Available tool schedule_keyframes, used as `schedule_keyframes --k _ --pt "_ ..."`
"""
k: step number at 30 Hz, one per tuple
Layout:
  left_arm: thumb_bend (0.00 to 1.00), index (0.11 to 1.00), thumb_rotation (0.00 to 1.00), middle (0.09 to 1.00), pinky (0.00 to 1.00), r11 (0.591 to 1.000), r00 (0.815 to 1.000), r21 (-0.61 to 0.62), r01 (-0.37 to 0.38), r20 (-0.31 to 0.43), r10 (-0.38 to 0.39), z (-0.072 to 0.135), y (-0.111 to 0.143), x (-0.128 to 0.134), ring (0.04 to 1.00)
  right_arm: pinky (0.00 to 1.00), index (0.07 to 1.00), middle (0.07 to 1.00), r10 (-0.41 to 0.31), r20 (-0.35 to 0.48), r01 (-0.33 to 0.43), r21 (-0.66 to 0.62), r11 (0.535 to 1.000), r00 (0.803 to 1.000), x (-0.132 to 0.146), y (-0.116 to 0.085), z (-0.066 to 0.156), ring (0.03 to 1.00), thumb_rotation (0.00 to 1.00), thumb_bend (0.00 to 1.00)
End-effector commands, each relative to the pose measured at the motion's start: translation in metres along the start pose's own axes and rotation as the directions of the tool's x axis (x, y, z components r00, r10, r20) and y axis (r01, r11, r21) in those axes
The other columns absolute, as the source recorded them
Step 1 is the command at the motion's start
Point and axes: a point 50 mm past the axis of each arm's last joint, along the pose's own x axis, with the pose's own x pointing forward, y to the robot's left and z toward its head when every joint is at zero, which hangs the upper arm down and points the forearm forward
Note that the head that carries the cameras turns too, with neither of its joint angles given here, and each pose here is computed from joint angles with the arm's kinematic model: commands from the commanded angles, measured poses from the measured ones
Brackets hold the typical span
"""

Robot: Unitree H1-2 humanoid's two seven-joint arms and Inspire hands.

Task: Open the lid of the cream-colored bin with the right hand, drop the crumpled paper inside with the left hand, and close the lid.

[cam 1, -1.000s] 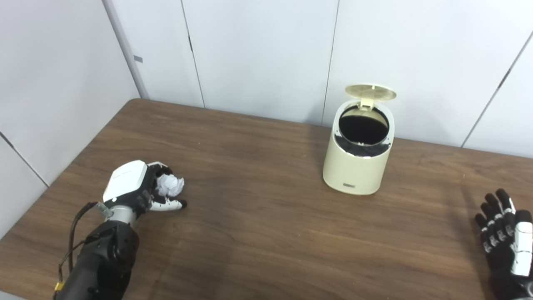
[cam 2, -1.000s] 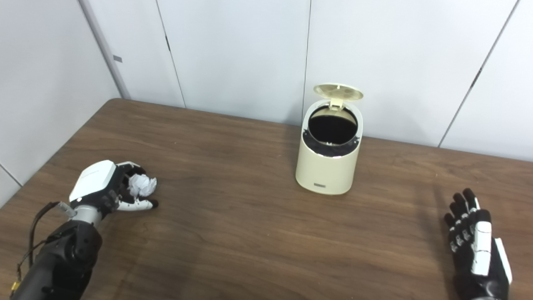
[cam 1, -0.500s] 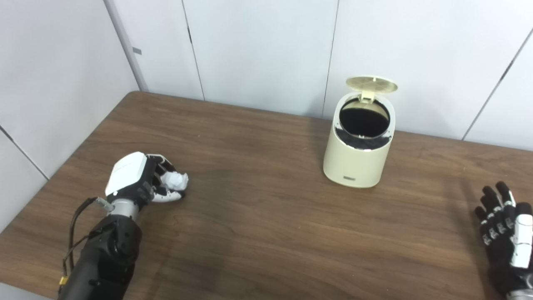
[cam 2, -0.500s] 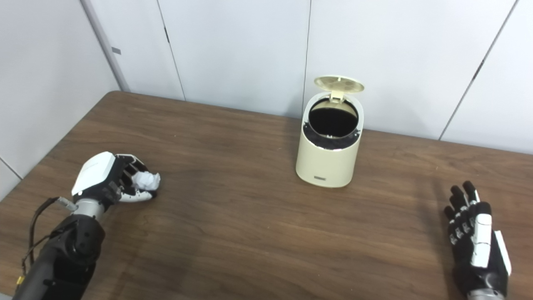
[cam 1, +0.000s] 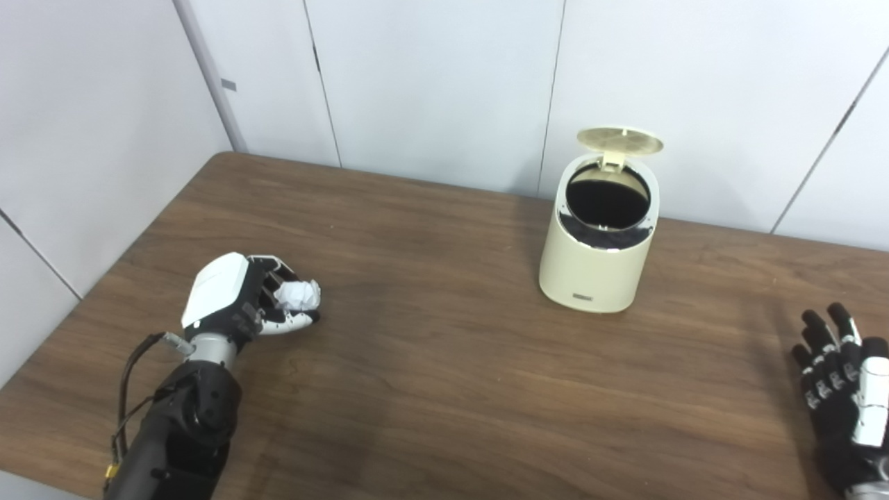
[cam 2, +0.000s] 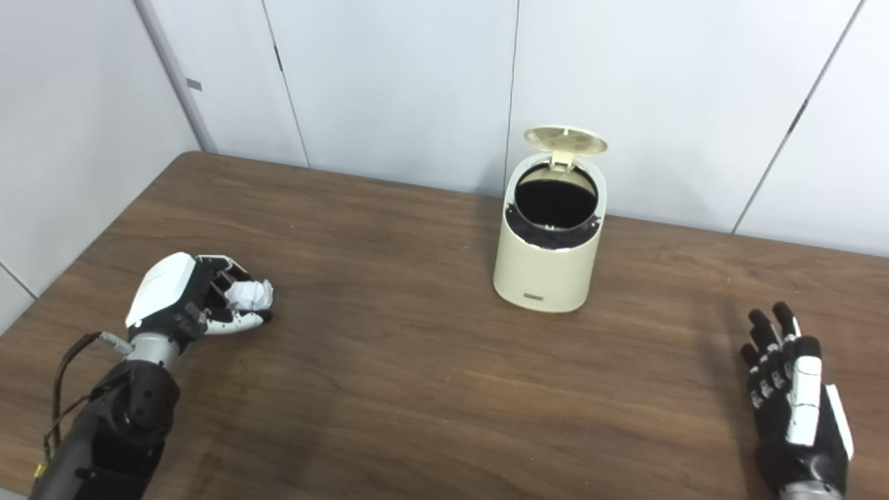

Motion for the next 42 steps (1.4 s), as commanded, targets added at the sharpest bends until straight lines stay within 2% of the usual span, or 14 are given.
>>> schedule_keyframes --k 1,10,18,22,28,31,35,42 --pt "0.50 0.525 0.00 0.464 0.45 0.997 0.996 0.027 -0.074 0.047 0.072 0.004 0.014 0.004 0.421 1.00 0.979 0.922 -0.005 0.034 0.004 0.011 1.000 0.999 0.003 0.001 0.007 1.000 1.00 0.53" --pt "0.50 0.513 0.00 0.483 0.44 0.994 0.991 0.016 -0.110 0.078 0.108 0.012 0.015 -0.002 0.408 1.00 0.972 0.895 -0.003 0.033 0.003 0.014 1.000 0.999 0.001 0.004 0.006 1.000 1.00 0.53" --pt "0.50 0.511 0.00 0.480 0.41 0.991 0.982 -0.008 -0.134 0.130 0.134 0.031 0.021 -0.006 0.398 1.00 0.980 0.922 0.013 0.036 -0.013 0.002 1.000 0.999 0.000 0.008 0.002 1.000 1.00 0.53" --pt "0.50 0.515 0.00 0.475 0.40 0.990 0.978 -0.008 -0.144 0.152 0.143 0.043 0.023 -0.005 0.390 1.00 0.980 0.921 0.014 0.039 -0.013 -0.025 1.000 0.999 0.000 0.008 -0.002 1.000 1.00 0.52" --pt "0.50 0.530 0.00 0.471 0.37 0.990 0.974 -0.009 -0.140 0.180 0.139 0.067 0.027 -0.005 0.376 1.00 0.994 0.936 0.023 0.036 -0.023 0.001 1.000 0.999 -0.001 0.011 -0.008 1.000 1.00 0.51" --pt "0.50 0.514 0.00 0.470 0.37 0.990 0.963 -0.006 -0.141 0.232 0.138 0.080 0.029 -0.006 0.383 1.00 0.999 0.942 0.023 0.033 -0.023 -0.005 1.000 0.999 -0.002 0.012 -0.010 1.000 1.00 0.52" --pt "0.50 0.504 0.00 0.493 0.40 0.991 0.957 -0.019 -0.131 0.259 0.132 0.093 0.027 -0.008 0.401 1.00 0.990 0.932 0.014 0.027 -0.014 -0.018 1.000 1.000 -0.002 0.016 -0.012 0.999 1.00 0.51" --pt "0.50 0.506 0.00 0.481 0.36 0.993 0.943 -0.039 -0.113 0.311 0.119 0.121 0.022 -0.008 0.378 1.00 0.997 0.925 0.006 0.031 -0.006 -0.019 1.000 1.000 -0.002 0.023 -0.015 1.000 1.00 0.51"
